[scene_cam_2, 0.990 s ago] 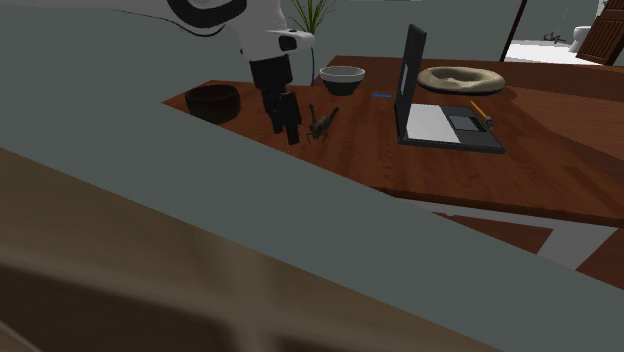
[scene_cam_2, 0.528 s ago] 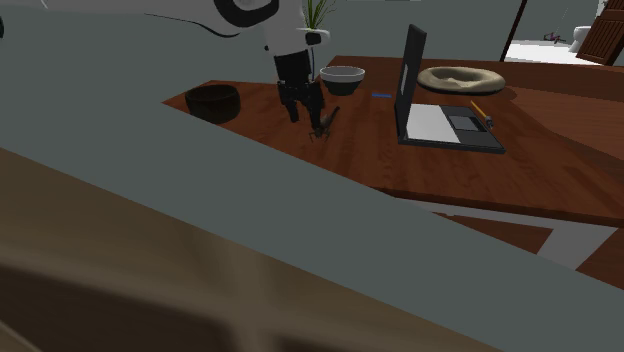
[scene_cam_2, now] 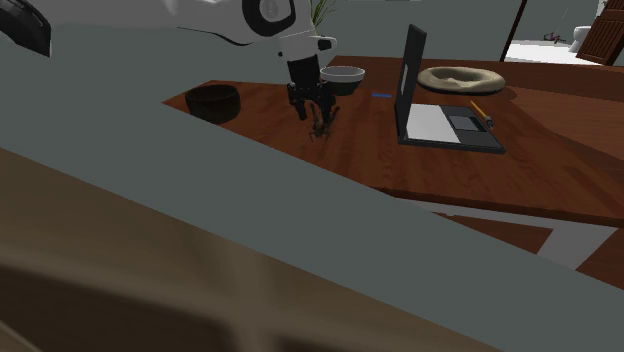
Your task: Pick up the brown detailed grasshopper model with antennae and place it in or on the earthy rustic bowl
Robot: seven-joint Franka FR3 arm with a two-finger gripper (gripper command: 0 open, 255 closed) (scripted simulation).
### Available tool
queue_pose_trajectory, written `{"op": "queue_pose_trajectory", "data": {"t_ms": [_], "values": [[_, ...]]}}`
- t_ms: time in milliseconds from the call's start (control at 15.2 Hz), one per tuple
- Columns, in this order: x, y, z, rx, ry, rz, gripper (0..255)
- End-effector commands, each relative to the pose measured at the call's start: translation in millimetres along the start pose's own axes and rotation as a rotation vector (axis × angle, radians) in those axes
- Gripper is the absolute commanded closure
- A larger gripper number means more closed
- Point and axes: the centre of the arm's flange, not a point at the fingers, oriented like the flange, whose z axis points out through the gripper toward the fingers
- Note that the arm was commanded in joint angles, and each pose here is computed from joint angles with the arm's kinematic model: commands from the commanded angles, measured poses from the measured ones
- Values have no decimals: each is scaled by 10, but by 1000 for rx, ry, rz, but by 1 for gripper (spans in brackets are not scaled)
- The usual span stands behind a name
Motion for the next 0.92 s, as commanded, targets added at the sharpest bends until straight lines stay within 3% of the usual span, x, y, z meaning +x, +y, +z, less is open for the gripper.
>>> {"op": "queue_pose_trajectory", "data": {"t_ms": [0, 264, 726, 792, 858], "values": [[12, -7, 85, 0, 1, -3, 0], [12, -7, 274, 0, 1, -3, 0], [12, -7, 274, 0, 1, -3, 0], [11, -8, 274, 0, 1, -3, 255], [13, -7, 273, 0, 1, -3, 255]]}}
